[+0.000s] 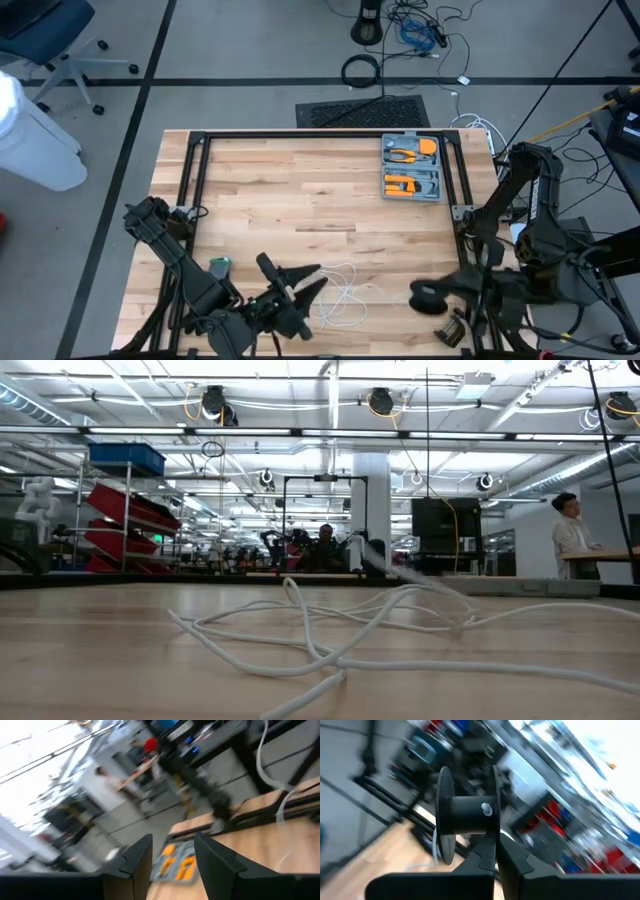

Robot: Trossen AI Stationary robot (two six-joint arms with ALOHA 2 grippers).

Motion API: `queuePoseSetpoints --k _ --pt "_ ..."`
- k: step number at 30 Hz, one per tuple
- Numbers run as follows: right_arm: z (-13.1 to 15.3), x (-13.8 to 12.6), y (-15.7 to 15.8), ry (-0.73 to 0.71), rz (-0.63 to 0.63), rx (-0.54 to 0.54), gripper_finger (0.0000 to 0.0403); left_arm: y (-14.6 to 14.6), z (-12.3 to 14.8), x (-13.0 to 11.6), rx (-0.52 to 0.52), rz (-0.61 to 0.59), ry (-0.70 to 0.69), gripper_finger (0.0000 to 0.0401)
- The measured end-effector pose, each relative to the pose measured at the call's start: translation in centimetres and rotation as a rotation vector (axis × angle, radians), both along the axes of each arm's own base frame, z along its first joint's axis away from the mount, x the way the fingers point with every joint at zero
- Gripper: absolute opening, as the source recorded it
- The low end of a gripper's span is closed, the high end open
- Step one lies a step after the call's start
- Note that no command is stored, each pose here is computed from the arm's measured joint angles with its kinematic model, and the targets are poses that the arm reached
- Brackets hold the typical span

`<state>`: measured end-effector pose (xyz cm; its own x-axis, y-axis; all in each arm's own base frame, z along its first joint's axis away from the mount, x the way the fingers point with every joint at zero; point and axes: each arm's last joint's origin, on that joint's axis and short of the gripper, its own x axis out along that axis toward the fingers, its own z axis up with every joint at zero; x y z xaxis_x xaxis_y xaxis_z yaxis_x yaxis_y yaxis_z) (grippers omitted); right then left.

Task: Coil cords
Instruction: Coil the white wire onto the spool

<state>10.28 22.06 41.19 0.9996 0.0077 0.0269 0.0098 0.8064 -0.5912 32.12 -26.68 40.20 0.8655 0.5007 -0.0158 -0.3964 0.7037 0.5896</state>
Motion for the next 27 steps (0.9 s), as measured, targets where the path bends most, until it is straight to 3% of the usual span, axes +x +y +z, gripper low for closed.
queuePoseSetpoints --k 5,9,20,27 --pt "0.1 0.3 0.5 -0.021 0.232 -0.016 0.0000 -0.4 0.0 0.5 -0.081 -0.227 -0.027 0.0153" --pt "0.1 0.9 0.5 -0.030 0.301 -0.019 0.0000 -0.6 0.1 0.7 -0.094 -0.366 -0.023 0.0153" --pt "-0.6 3.6 -0.9 0.030 0.209 0.071 0.0000 -1.1 0.5 0.8 -0.174 -0.531 -0.065 0.0153" --pt "-0.8 4.4 -1.1 0.038 0.178 0.095 0.0000 -1.3 0.4 1.1 -0.193 -0.539 -0.102 0.0153"
